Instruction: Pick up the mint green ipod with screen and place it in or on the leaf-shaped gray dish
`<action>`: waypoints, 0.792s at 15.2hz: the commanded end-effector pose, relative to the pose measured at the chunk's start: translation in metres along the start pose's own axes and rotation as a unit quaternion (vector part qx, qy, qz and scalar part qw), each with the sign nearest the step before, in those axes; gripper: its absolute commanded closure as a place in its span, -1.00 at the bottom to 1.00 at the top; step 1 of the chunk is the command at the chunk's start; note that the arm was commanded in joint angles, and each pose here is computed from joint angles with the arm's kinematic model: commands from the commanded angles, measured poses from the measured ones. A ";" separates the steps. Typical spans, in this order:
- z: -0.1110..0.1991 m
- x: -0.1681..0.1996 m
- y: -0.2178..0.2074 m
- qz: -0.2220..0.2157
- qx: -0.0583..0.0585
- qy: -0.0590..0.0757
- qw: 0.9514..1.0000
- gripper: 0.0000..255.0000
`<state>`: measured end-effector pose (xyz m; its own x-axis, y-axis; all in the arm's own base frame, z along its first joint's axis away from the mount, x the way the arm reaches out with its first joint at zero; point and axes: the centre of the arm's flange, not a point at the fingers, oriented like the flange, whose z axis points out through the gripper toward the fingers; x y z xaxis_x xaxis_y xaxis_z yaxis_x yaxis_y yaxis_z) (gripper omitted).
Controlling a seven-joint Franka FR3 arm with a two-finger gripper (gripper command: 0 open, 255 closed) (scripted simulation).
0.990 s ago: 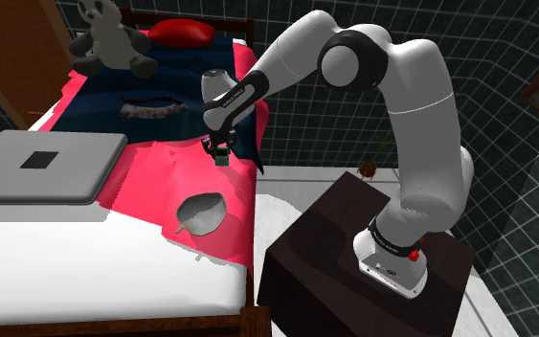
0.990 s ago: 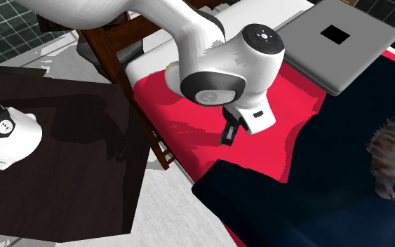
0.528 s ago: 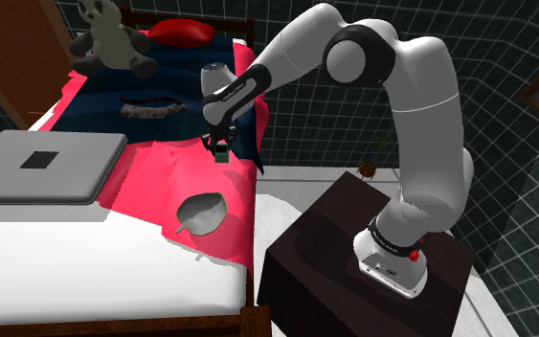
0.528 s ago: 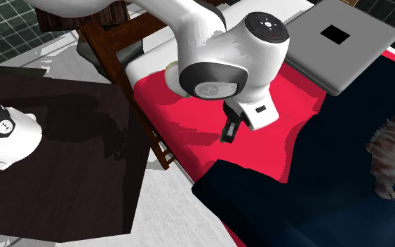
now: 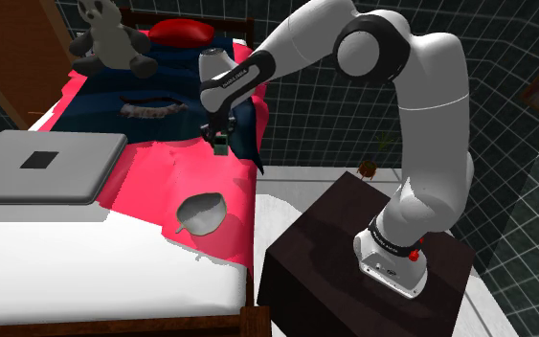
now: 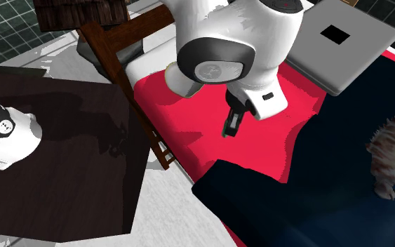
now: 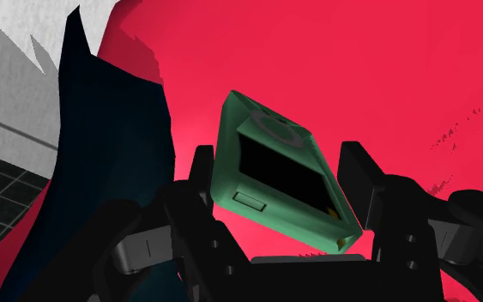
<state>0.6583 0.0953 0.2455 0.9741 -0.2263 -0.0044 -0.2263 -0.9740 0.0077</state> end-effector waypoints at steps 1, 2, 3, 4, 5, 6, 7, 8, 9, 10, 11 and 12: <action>-0.011 0.000 0.001 0.000 0.000 0.000 1.000 1.00; -0.016 0.000 0.001 0.000 0.000 0.000 1.000 1.00; -0.022 0.000 0.001 0.000 0.000 0.000 1.000 1.00; -0.027 0.000 0.001 0.000 0.000 0.000 1.000 1.00; -0.032 0.000 0.001 0.000 0.000 0.000 1.000 1.00; -0.038 0.000 0.001 0.000 0.000 0.000 1.000 1.00; -0.043 0.000 0.001 0.000 0.000 0.000 1.000 1.00; -0.048 0.000 0.001 0.000 0.000 0.000 1.000 1.00; -0.053 0.000 0.001 0.000 0.000 0.000 1.000 1.00; -0.059 0.000 0.001 0.000 0.000 0.000 1.000 1.00; -0.059 0.000 0.001 0.000 0.000 0.000 1.000 1.00; -0.060 -0.010 -0.007 0.000 0.000 0.000 1.000 1.00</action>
<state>0.6544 0.0991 0.3034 0.9740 -0.2265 -0.0042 -0.2265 -0.9740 0.0077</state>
